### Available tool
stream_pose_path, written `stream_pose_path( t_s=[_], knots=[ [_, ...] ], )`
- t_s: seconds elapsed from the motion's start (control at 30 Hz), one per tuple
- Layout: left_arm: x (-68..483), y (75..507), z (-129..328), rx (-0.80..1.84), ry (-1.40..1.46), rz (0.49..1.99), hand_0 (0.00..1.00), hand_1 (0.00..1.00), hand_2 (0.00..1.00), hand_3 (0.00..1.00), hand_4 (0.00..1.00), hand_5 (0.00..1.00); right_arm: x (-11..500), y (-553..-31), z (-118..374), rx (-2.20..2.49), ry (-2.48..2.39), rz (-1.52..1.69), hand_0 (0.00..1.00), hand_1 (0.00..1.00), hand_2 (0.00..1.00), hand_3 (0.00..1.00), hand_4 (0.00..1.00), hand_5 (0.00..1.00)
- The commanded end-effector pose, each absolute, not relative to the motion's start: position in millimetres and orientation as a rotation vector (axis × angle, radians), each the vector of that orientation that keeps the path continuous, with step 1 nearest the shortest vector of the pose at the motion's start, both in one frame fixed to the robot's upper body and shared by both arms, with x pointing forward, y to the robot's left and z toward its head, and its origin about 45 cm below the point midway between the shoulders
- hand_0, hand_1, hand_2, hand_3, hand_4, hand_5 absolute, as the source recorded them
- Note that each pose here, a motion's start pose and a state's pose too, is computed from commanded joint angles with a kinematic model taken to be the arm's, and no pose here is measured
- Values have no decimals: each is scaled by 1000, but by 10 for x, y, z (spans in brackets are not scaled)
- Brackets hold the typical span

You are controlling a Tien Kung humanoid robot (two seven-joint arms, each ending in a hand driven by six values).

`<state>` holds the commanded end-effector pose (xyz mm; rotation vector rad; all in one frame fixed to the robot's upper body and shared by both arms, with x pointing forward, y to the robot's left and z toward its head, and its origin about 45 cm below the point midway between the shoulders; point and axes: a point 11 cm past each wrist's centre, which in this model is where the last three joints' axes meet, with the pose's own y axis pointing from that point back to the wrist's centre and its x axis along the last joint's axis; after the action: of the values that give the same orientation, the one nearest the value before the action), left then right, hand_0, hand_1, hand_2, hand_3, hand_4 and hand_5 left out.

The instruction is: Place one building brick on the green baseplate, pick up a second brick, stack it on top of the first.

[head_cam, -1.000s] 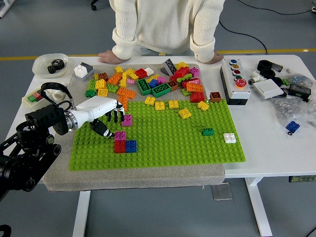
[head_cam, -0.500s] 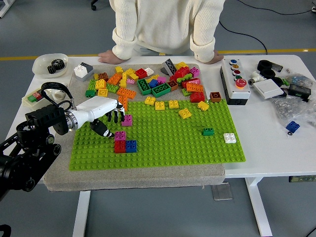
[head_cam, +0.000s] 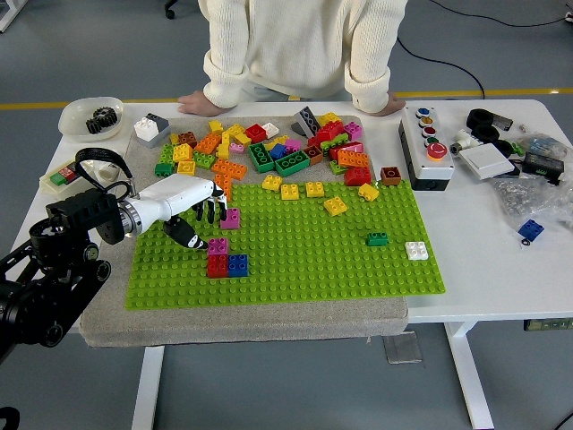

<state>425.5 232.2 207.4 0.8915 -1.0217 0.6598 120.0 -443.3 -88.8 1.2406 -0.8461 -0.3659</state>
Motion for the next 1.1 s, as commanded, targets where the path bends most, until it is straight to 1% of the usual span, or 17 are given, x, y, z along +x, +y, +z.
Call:
stream_pose_path(
  t_s=[0.5, 0.9, 1.1],
  knots=[
    [4258, 2322, 2069, 894, -1018, 660, 419, 382, 441, 498, 998, 2, 1196, -4433, -889, 1241, -845, -366, 740, 642, 714, 594, 829, 415],
    [4361, 2521, 2291, 892, -1031, 752, 416, 382, 441, 498, 998, 2, 1201, -4436, -887, 1241, -848, -366, 740, 642, 715, 593, 828, 415],
    [4298, 2590, 2299, 920, -992, 724, 416, 386, 445, 506, 998, 2, 1187, -4440, -889, 1238, -846, -368, 740, 643, 715, 593, 828, 415]
  ],
)
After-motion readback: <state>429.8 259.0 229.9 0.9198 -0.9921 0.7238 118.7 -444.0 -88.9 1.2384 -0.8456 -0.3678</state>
